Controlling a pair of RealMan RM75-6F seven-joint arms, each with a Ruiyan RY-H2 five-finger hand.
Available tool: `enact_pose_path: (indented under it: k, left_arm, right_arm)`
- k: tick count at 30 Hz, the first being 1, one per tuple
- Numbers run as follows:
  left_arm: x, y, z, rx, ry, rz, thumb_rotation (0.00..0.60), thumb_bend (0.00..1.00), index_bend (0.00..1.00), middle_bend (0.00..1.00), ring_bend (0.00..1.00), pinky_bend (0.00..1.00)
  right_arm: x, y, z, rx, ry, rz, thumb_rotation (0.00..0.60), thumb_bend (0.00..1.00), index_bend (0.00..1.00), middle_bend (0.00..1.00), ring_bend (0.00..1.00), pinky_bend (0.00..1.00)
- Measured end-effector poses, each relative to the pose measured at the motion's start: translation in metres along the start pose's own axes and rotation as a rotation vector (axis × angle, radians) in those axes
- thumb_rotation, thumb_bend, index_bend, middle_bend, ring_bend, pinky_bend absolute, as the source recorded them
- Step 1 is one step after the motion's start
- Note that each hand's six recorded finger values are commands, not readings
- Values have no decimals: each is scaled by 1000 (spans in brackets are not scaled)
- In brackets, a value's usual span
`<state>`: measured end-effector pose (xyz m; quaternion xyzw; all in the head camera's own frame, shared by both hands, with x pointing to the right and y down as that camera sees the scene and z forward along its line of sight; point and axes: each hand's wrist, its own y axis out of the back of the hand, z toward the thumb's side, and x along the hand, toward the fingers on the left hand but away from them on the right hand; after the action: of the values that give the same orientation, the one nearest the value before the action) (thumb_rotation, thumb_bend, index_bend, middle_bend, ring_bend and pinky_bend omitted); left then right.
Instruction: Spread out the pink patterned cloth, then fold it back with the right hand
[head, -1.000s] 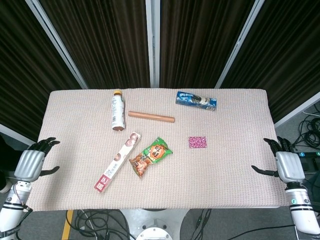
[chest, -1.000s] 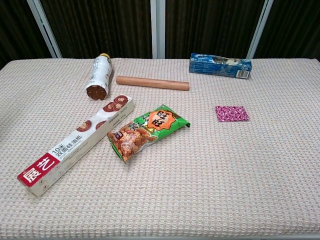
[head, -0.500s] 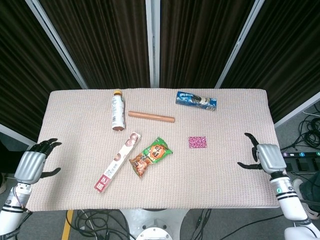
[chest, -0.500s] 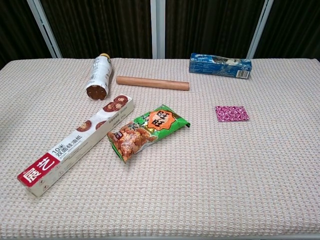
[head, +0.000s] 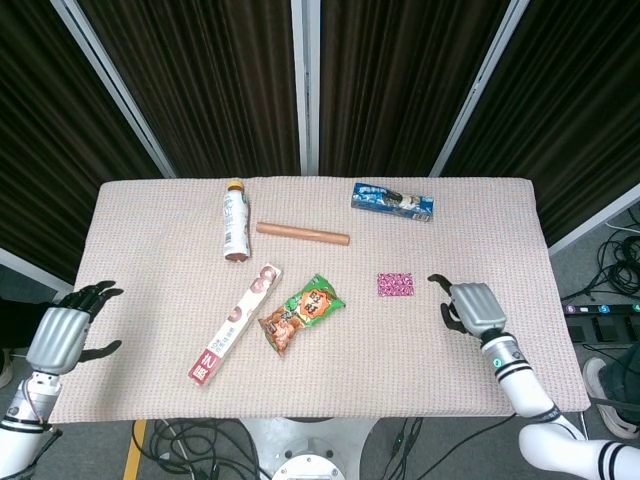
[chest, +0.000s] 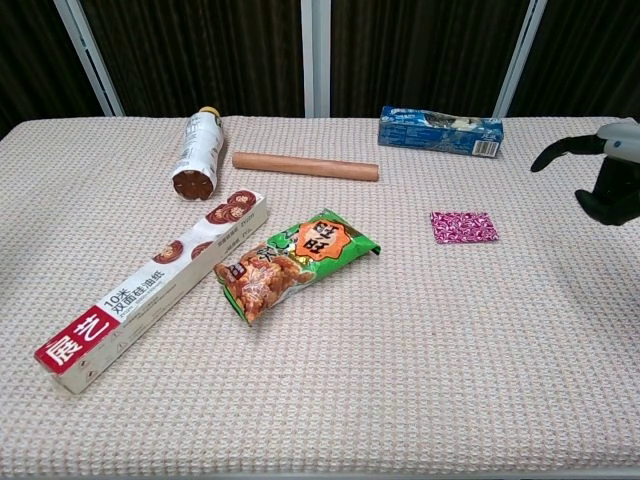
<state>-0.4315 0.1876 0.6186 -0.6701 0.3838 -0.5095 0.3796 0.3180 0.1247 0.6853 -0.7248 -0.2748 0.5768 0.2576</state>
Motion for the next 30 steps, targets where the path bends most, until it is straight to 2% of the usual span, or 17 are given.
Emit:
enact_pose_path:
  k: [8,16,24,30]
  left_arm:
    - [-2,2,-2,-4,-1,0,600,34,286,287,237,335]
    - [-3,1,-4,-6,0,-2,600,34,286,287,237,335]
    - [-2,2,-13,1,18,-9,600,34,285,287,237,335]
    - [-1,2,-20,6,32,-17,600,34,286,287,237,335]
  right_arm:
    - [-24,-18,26,-11,-7,67,600,695,183,1000,1000,1000]
    - [-45,-33,33,8,-56,130,600,755,182,1000,1000,1000]
    - [-61,-46,38,37,-93,193,600,757,181,1000,1000,1000]
    - [-70,-52,45,67,-87,215,600,757,178,1000,1000,1000]
